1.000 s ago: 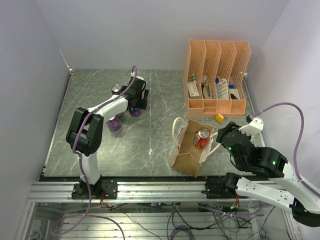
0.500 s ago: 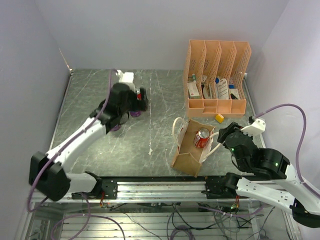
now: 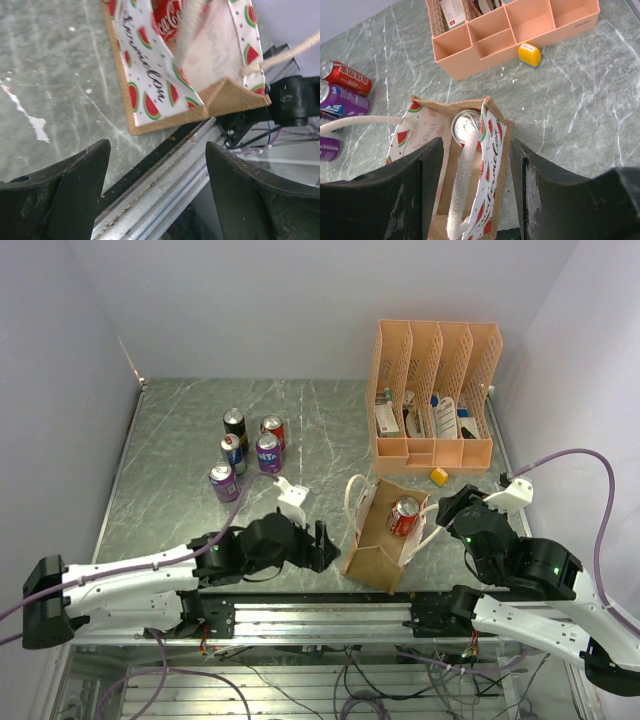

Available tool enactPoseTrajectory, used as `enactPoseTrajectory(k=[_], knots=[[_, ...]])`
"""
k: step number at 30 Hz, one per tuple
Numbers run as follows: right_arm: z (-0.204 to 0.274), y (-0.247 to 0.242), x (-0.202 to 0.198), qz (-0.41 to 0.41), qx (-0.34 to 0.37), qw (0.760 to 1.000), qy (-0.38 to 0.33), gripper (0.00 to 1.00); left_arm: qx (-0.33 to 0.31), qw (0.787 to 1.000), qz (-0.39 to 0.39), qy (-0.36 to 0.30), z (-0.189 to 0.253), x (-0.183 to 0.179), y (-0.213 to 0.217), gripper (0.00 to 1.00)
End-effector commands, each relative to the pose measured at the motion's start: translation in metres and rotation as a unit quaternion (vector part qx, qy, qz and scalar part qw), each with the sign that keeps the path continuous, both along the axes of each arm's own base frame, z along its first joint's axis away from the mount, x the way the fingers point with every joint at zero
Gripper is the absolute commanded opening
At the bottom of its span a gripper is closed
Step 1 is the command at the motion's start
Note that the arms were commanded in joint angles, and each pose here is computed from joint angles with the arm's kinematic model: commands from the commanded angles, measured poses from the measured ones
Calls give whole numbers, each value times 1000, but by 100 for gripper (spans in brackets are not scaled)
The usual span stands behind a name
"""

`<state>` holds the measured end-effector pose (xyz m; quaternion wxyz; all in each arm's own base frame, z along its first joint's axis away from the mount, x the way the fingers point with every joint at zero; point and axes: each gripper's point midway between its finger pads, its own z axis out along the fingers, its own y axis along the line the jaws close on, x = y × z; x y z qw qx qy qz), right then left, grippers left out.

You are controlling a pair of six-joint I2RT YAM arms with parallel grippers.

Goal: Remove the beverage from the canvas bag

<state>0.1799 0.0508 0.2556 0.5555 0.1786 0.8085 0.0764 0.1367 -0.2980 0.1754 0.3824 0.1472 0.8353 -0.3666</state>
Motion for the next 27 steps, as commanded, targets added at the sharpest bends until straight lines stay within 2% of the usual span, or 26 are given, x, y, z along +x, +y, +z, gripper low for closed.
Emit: enactPoseTrajectory(k=[1, 4, 7, 14, 20, 24, 27], knots=[[1, -1, 1, -4, 1, 1000, -7, 56, -22, 999, -2, -30, 24, -18, -37, 86], [1, -1, 1, -8, -1, 1000, -4, 55, 20, 996, -31, -81, 34, -28, -70, 86], [0, -2, 1, -10, 0, 1000, -3, 55, 60, 991, -35, -112, 39, -22, -99, 85], [2, -3, 0, -9, 6, 1000, -8, 55, 70, 982, -34, -171, 53, -3, -137, 78], [1, -2, 1, -9, 3, 1000, -6, 55, 119, 977, -23, -174, 30, 26, -159, 69], [1, -2, 1, -9, 1, 1000, -5, 55, 117, 978, -23, -172, 13, 48, -172, 71], [1, -2, 1, -9, 1, 1000, -5, 55, 153, 973, -26, -171, -4, 61, -180, 71]])
